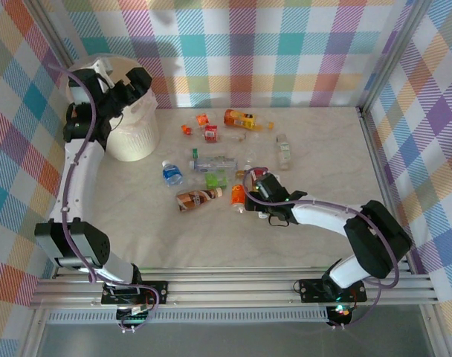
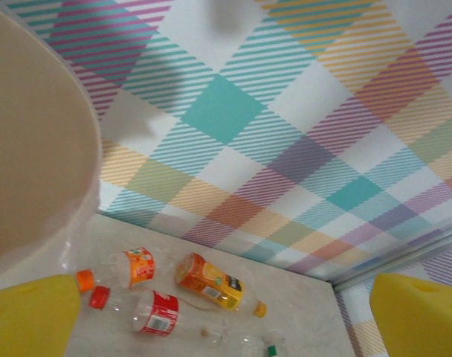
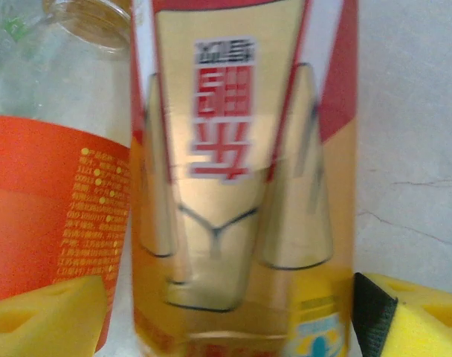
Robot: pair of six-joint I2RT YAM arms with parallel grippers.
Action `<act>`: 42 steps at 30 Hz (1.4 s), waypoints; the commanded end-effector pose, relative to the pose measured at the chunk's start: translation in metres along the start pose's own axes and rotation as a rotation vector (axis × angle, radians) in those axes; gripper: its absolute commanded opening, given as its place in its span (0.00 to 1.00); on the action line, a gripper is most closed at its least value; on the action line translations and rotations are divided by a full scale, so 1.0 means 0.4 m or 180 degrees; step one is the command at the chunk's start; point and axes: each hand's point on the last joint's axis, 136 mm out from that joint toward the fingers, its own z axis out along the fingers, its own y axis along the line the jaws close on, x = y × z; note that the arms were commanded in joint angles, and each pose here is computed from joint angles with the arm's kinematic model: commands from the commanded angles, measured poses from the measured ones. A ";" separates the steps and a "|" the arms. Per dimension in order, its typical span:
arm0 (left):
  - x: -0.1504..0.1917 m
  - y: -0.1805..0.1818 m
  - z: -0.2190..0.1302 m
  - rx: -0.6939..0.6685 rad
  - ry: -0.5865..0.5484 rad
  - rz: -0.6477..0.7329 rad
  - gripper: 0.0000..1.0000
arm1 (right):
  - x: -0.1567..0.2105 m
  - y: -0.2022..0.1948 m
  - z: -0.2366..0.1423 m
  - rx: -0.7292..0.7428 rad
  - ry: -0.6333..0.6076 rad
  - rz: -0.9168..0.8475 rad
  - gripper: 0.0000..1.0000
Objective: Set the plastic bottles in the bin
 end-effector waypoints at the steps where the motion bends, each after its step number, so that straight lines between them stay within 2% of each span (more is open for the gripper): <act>1: 0.016 -0.064 -0.027 0.0236 -0.0014 0.0026 1.00 | -0.028 0.007 0.011 0.0032 -0.0151 -0.0059 0.83; 10: 0.174 -0.149 -0.034 0.0458 0.0377 0.0066 1.00 | -0.027 -0.022 0.030 0.0189 -0.0272 -0.0198 0.77; 16: 0.270 -0.182 -0.028 0.0515 0.0619 0.0145 1.00 | -0.031 -0.031 0.014 0.0184 -0.0370 -0.0290 0.66; 27: 0.368 -0.194 0.005 0.0486 0.0922 0.0172 1.00 | -0.062 -0.025 -0.053 0.0069 -0.0580 -0.0398 0.51; 31: 0.404 -0.204 0.008 0.0476 0.1010 0.0148 1.00 | -0.110 0.020 -0.122 -0.0261 -0.0846 -0.0474 0.50; 35: 0.484 -0.216 0.012 0.0523 0.1243 0.0108 1.00 | -0.149 0.082 -0.192 -0.0756 -0.1262 -0.0747 0.47; 42: 0.615 -0.233 0.005 0.0582 0.1620 0.0021 1.00 | -0.187 0.181 -0.260 -0.1348 -0.1501 -0.1096 0.45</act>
